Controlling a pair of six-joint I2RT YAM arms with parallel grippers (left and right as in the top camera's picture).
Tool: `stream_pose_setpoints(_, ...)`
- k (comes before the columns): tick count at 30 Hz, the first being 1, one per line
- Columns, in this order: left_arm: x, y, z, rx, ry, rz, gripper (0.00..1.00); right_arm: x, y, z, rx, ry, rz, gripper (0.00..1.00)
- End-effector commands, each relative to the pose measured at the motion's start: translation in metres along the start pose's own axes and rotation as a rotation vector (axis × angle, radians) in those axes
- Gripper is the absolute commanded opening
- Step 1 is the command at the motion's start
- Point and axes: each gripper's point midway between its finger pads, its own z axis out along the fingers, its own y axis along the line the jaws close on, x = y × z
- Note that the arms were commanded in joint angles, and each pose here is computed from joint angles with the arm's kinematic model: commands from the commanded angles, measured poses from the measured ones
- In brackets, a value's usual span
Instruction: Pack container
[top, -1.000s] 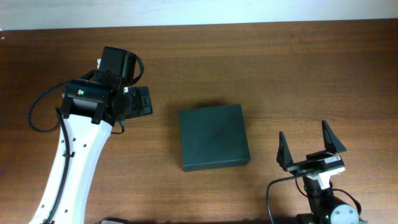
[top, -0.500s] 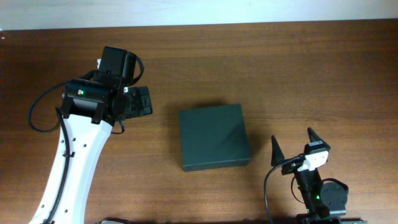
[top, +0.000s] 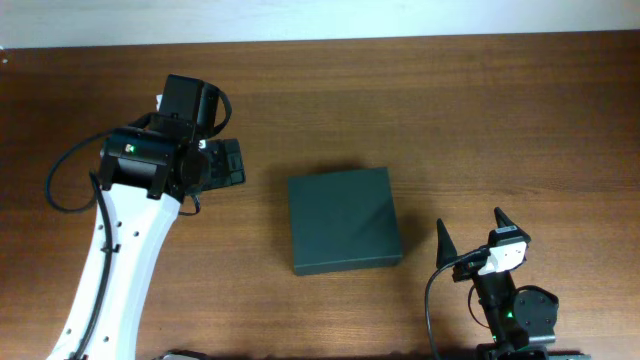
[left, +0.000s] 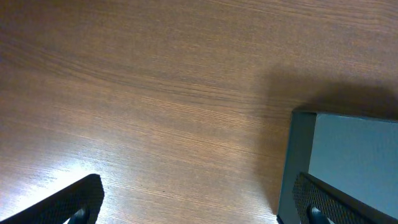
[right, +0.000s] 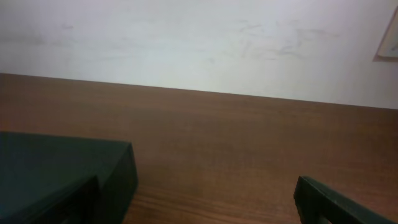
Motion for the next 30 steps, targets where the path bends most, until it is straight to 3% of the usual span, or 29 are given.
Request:
stream_pose_setpoints(1,0.0,0.002,-0.006,0.001,-0.02,-0.005,0.99,0.002,-0.002,0.0,0.016,0.002,-0.002,0.99)
stream_pose_setpoints(25,0.0,0.002,-0.006,0.001,-0.022,-0.005,0.99,0.002,-0.002,0.0,0.015,0.002,-0.002,0.99)
stream_pose_setpoints(30,0.008,0.011,-0.026,0.014,-0.051,-0.014,0.99,0.002,-0.002,0.0,0.015,0.002,-0.002,0.99)
